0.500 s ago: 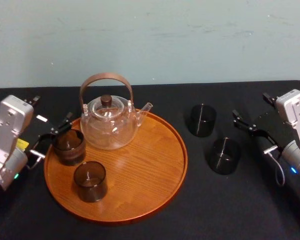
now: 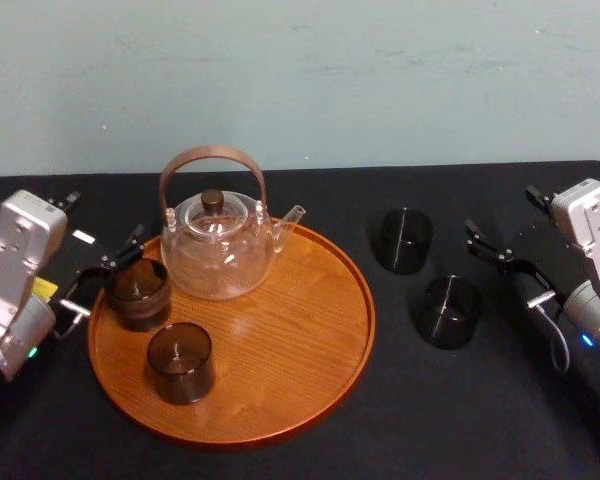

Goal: Pick up the glass from the table and place it on the tray.

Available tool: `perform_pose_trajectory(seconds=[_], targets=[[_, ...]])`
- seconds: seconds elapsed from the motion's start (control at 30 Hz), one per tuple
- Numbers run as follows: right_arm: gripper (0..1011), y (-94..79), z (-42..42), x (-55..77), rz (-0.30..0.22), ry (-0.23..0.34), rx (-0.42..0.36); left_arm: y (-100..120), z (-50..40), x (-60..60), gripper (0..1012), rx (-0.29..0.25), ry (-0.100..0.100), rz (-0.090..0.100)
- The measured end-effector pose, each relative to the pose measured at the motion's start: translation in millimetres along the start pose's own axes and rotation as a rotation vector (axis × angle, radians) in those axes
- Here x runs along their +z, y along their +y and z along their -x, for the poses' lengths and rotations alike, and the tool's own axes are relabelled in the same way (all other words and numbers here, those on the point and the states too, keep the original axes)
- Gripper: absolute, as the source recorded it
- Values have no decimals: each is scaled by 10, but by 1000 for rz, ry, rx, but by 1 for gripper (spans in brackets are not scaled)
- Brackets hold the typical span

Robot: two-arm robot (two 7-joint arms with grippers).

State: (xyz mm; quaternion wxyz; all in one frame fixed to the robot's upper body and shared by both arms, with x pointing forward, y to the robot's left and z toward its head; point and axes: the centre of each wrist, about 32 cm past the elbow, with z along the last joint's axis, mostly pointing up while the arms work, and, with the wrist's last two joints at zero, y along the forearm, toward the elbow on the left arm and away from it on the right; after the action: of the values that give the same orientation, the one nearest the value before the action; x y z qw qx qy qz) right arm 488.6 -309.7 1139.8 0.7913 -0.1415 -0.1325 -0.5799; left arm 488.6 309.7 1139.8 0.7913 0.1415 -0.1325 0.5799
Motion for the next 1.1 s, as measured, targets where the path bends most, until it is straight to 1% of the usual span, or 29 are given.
perform_pose_trajectory(seconds=[1.1], targets=[[1009, 0, 0, 0, 0, 0, 0, 0, 0, 0, 1001, 0, 0, 0]])
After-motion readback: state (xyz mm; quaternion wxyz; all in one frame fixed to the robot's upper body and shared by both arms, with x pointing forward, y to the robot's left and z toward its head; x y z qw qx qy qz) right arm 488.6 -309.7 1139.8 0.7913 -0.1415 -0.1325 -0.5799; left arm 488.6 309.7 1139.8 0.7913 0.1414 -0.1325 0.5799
